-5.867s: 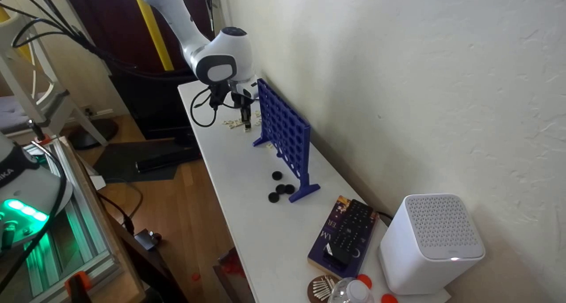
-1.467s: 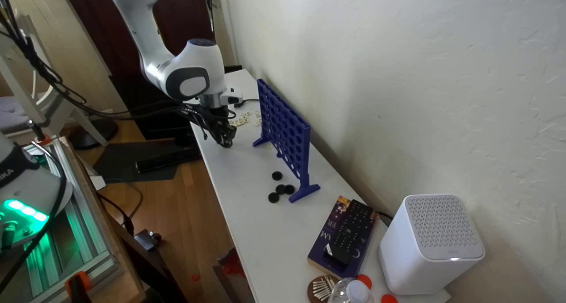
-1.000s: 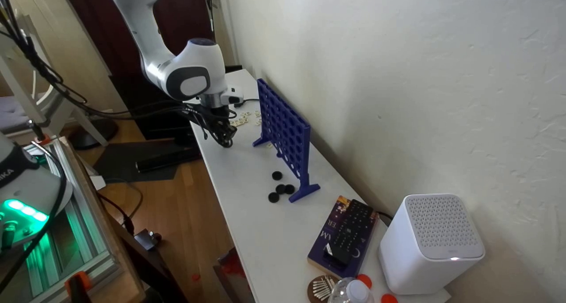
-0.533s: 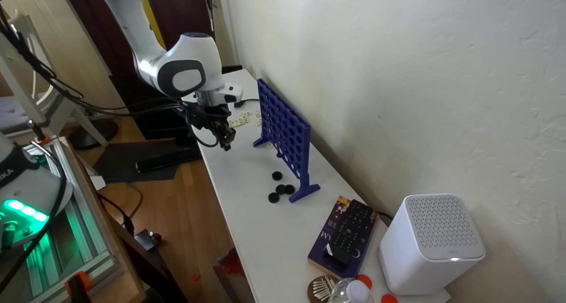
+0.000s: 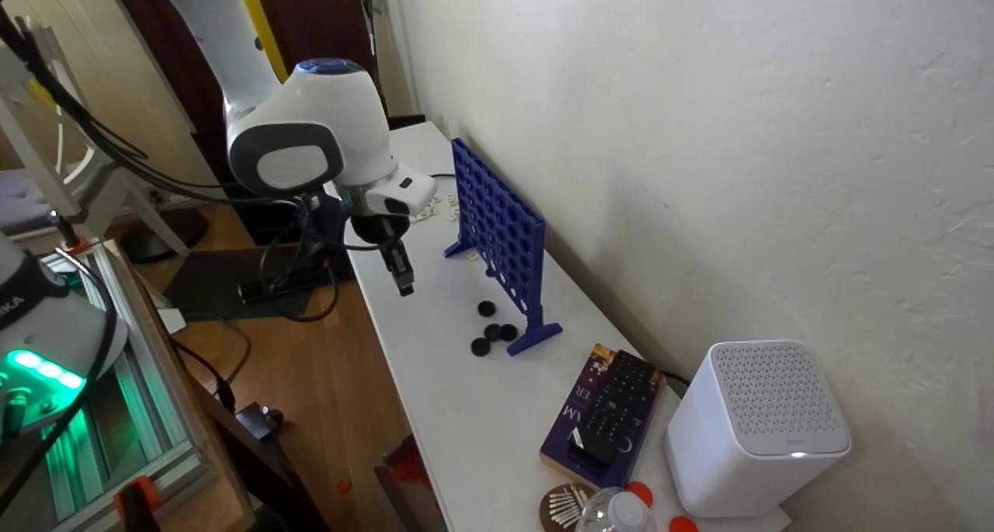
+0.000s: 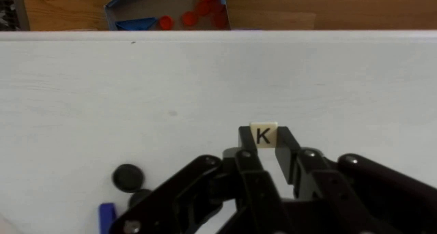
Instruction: Move the tile letter k forward, then move it to the right
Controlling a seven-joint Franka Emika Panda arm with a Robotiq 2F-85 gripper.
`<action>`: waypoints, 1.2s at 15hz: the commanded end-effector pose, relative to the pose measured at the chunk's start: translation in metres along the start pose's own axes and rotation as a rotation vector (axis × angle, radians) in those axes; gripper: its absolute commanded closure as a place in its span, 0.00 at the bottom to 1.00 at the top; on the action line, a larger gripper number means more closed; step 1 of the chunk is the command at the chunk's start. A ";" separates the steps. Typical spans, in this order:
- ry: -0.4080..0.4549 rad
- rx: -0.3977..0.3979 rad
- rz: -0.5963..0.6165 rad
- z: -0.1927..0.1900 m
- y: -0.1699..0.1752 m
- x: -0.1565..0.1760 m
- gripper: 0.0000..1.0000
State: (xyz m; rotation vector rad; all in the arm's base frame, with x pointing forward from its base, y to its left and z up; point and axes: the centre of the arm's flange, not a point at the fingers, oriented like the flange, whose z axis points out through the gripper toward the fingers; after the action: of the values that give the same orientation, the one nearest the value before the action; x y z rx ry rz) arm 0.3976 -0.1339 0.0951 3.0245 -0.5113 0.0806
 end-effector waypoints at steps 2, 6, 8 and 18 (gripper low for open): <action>0.064 0.054 0.211 -0.039 0.082 -0.002 0.95; 0.061 0.069 0.388 -0.047 0.145 0.007 0.95; 0.059 0.049 0.379 -0.041 0.140 0.003 0.95; 0.082 -0.013 0.421 -0.019 0.153 0.058 0.95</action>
State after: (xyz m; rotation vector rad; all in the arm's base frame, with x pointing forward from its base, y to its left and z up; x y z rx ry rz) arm 0.3758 -0.2707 0.1393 2.8833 -1.0617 0.2238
